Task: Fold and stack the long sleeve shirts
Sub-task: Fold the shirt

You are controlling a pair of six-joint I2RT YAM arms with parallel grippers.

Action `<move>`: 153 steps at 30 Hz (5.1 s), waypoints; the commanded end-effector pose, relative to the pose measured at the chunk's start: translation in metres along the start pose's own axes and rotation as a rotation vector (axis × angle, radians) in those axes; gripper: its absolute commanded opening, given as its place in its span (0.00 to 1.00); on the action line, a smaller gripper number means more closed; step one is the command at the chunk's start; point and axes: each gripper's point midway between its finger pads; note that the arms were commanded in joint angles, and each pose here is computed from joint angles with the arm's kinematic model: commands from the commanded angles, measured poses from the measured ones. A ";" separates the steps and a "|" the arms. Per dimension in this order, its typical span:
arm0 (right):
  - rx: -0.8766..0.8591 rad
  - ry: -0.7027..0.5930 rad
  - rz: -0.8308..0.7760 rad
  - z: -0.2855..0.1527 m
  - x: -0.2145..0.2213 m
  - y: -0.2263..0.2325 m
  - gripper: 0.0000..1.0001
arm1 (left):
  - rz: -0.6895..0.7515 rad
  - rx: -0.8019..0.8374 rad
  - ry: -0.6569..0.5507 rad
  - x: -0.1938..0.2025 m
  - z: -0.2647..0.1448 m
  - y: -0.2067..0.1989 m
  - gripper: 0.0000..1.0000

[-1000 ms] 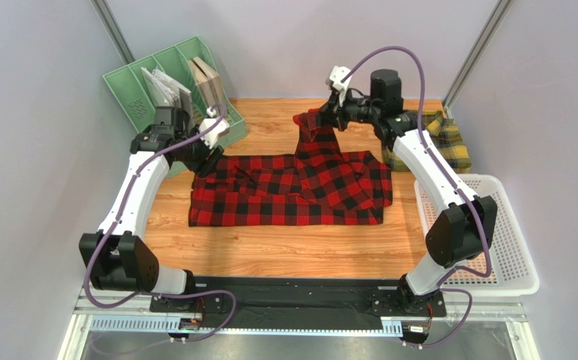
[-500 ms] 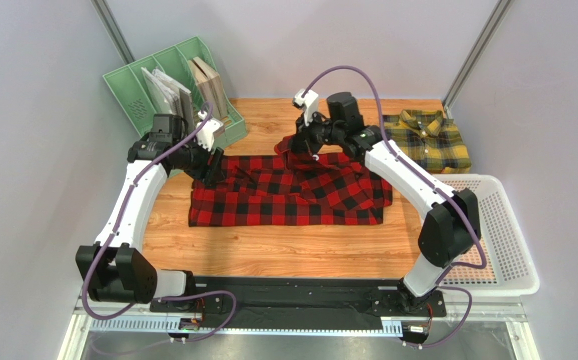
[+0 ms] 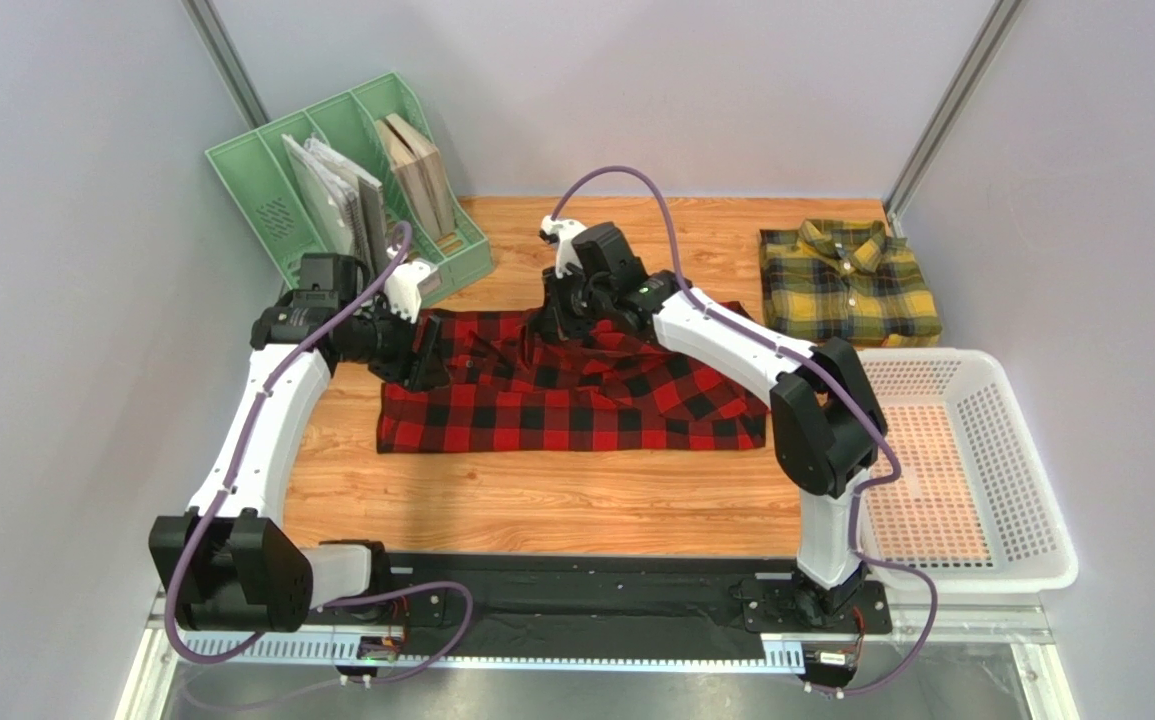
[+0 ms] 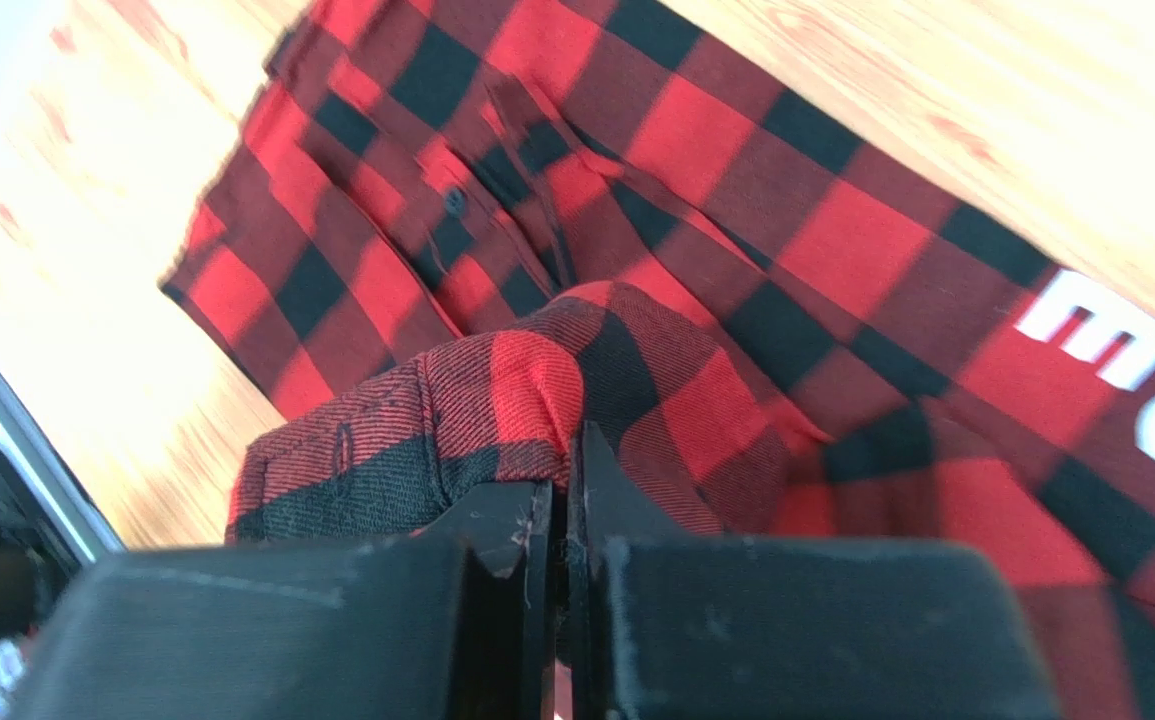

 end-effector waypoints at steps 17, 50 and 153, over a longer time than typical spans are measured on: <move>0.061 -0.102 0.070 0.015 -0.031 0.017 0.00 | 0.148 0.016 -0.212 -0.072 0.062 -0.021 0.68; 0.013 -0.046 0.067 -0.024 -0.023 -0.013 0.32 | 0.419 0.090 -0.049 -0.112 0.091 -0.008 0.00; 0.118 0.301 0.225 -0.180 0.132 -0.183 0.53 | -0.399 0.103 0.288 0.065 0.097 0.038 0.40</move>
Point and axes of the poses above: each gripper's point midway between its finger pads, its own z axis out along the fingers, its own y axis along the line the jaws close on, x = y × z, and after that the axes turned 2 degrees about -z, right-handed
